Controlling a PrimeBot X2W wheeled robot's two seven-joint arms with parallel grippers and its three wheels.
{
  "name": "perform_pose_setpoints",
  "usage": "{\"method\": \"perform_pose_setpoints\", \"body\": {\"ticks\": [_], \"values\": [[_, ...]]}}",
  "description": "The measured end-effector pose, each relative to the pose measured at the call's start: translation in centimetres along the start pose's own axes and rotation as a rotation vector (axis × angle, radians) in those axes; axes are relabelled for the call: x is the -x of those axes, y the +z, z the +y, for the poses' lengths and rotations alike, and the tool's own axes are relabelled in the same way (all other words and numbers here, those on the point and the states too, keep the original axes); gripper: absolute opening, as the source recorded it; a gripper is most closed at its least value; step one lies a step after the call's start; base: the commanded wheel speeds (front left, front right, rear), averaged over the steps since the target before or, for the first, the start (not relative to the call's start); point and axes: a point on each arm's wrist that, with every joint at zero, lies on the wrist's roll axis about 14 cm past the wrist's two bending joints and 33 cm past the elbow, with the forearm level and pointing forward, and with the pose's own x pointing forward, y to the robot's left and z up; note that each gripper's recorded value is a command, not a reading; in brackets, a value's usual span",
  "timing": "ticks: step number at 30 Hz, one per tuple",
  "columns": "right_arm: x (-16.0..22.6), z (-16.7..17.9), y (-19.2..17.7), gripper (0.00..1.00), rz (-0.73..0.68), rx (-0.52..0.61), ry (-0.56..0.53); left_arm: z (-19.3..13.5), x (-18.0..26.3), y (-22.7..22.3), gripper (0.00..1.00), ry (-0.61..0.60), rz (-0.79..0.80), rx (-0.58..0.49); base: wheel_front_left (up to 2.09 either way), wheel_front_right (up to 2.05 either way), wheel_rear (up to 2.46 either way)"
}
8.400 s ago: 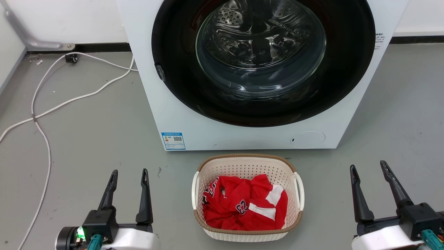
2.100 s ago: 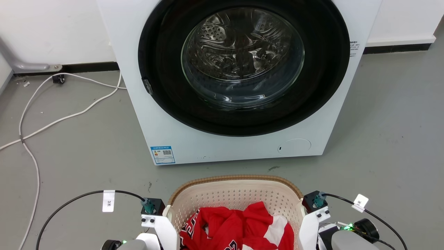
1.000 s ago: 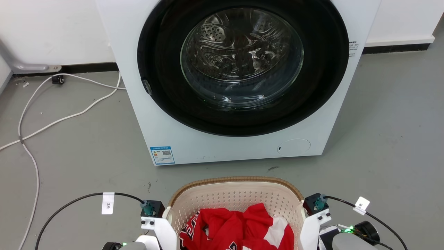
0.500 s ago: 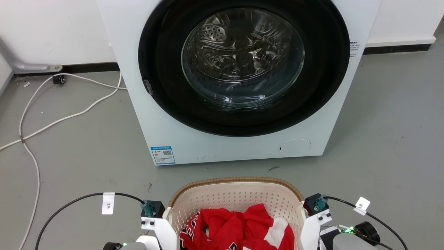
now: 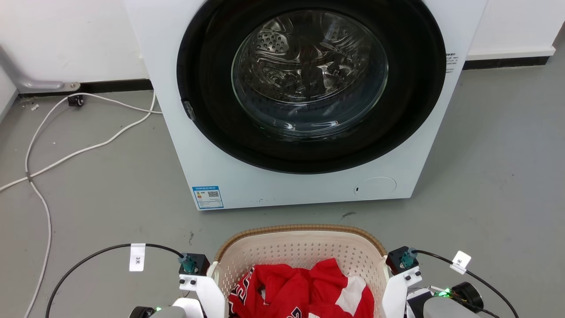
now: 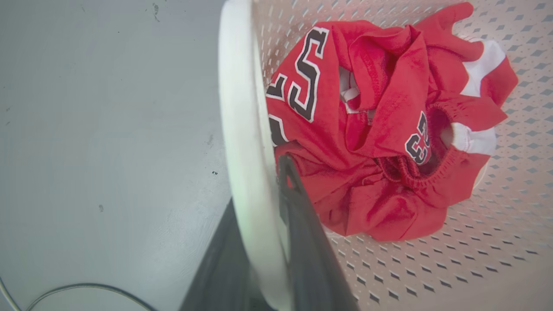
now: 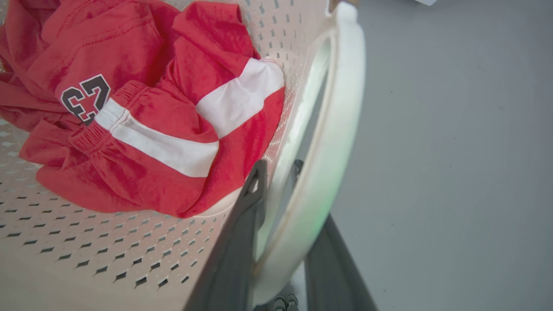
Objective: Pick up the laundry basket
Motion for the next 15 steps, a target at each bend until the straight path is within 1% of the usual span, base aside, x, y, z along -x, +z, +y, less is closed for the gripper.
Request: {"method": "perform_pose_setpoints", "body": {"ticks": [15], "values": [[0.18,-0.03,0.09,0.0,-0.005,-0.002,-0.002,-0.06,0.13,0.15,0.0,-0.001,-0.005,0.0,0.0,0.0,0.0]]}}
